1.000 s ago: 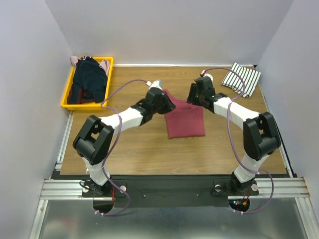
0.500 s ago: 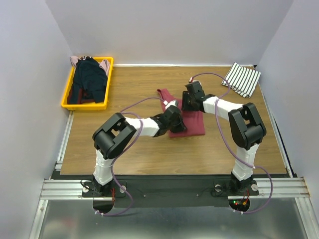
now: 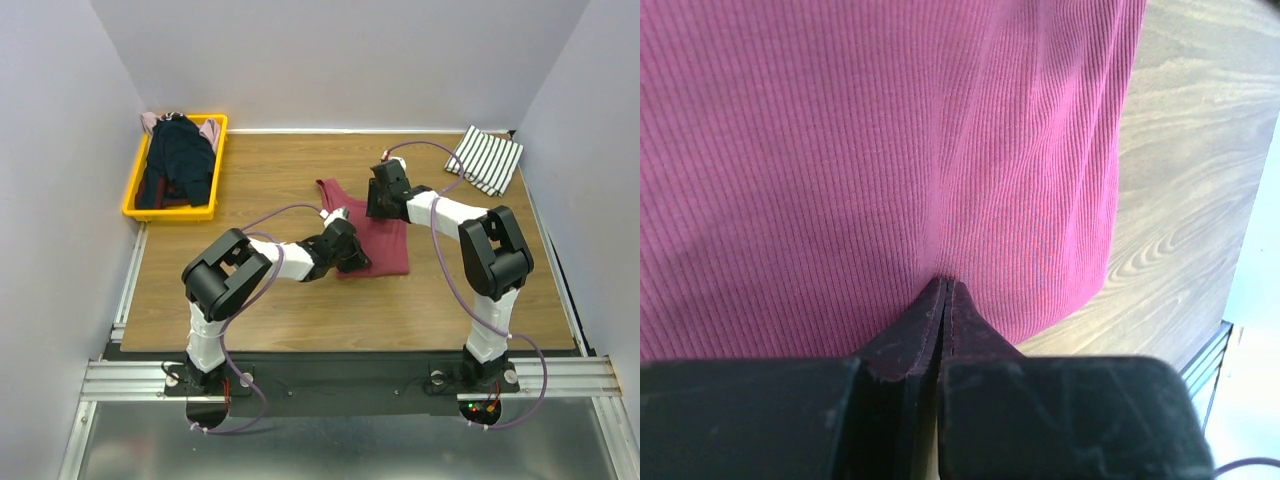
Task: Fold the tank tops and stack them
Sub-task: Fold the tank top
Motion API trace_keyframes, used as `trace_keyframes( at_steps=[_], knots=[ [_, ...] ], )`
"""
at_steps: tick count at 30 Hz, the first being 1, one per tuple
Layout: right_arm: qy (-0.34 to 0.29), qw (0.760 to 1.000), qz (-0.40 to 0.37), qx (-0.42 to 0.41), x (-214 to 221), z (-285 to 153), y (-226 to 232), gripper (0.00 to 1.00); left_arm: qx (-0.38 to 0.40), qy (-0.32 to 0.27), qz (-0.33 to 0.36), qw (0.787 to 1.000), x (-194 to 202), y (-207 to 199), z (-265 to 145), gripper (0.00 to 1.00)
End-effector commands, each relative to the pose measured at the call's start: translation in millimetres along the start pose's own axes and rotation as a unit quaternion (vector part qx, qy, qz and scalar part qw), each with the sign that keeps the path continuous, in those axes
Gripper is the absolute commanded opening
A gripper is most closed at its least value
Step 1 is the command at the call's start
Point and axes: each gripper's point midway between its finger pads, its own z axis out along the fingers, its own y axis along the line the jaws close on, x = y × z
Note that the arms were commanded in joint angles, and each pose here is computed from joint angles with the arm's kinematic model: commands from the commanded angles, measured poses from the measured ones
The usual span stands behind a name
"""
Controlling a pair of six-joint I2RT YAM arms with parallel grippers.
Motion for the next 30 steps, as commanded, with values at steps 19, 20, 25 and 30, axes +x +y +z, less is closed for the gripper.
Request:
trace_keyframes(
  at_steps=[19,20,25,30],
  knots=[
    [-0.021,0.997,-0.046,-0.063,19.9,-76.8,38.0,0.50,-0.022,0.127,0.060,0.990,64.4,52.1,-69.9,0.08],
    [-0.017,0.997,-0.046,-0.065,25.2,-80.6,34.7,0.50,-0.025,0.127,0.060,0.990,65.3,55.3,-73.6,0.08],
    [-0.004,0.995,-0.059,-0.084,38.4,-87.3,35.4,0.50,-0.048,0.126,0.034,0.990,63.4,84.5,-101.6,0.08],
    [0.007,0.990,-0.064,-0.122,46.6,-94.4,51.0,0.50,-0.066,0.091,0.017,0.993,36.5,97.7,-120.5,0.11]
  ],
)
